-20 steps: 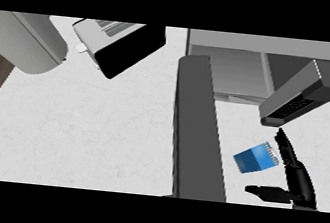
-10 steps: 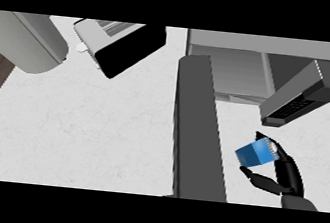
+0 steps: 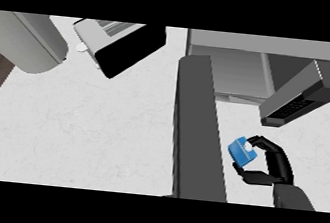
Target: Pick up the milk, place it into the microwave and close the microwave
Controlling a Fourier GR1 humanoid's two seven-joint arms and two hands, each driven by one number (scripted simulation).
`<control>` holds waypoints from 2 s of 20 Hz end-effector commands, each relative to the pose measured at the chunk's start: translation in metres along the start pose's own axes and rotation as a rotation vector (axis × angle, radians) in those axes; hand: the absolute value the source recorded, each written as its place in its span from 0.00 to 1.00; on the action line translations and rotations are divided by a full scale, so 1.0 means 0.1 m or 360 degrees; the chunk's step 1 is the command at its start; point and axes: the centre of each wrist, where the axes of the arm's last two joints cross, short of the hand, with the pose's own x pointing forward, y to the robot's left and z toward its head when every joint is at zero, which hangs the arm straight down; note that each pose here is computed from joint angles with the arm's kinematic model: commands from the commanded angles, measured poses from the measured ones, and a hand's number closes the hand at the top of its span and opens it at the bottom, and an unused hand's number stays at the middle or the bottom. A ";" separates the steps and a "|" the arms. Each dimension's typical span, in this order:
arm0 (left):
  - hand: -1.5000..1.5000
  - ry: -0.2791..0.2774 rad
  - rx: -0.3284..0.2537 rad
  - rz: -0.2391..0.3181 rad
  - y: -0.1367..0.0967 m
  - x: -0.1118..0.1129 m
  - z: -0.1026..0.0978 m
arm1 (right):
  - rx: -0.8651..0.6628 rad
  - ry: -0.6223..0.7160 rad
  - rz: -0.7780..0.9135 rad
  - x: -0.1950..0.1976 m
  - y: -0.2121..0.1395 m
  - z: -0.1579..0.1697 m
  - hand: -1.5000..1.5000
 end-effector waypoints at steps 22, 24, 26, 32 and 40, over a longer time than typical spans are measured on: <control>0.00 -0.0102 -0.0075 0.0059 0.03 0.18 0.01 | -0.0102 -0.0295 0.0036 0.50 0.25 -1.10 1.00; 0.00 -0.0044 -0.0070 0.0057 0.05 0.24 0.01 | -0.0122 -0.0269 0.0050 0.58 0.36 -1.26 1.00; 0.00 -0.0087 -0.0059 0.0058 -0.10 0.18 0.02 | -0.0076 -0.0238 0.0097 0.62 0.27 -1.30 1.00; 0.00 -0.0066 -0.0105 0.0095 0.05 0.10 -0.02 | -0.0149 -0.0197 0.0185 0.92 0.05 -1.62 1.00; 0.00 -0.0145 -0.0158 0.0046 0.06 0.17 -0.25 | -0.0131 -0.0190 0.0280 1.21 -0.20 -1.84 1.00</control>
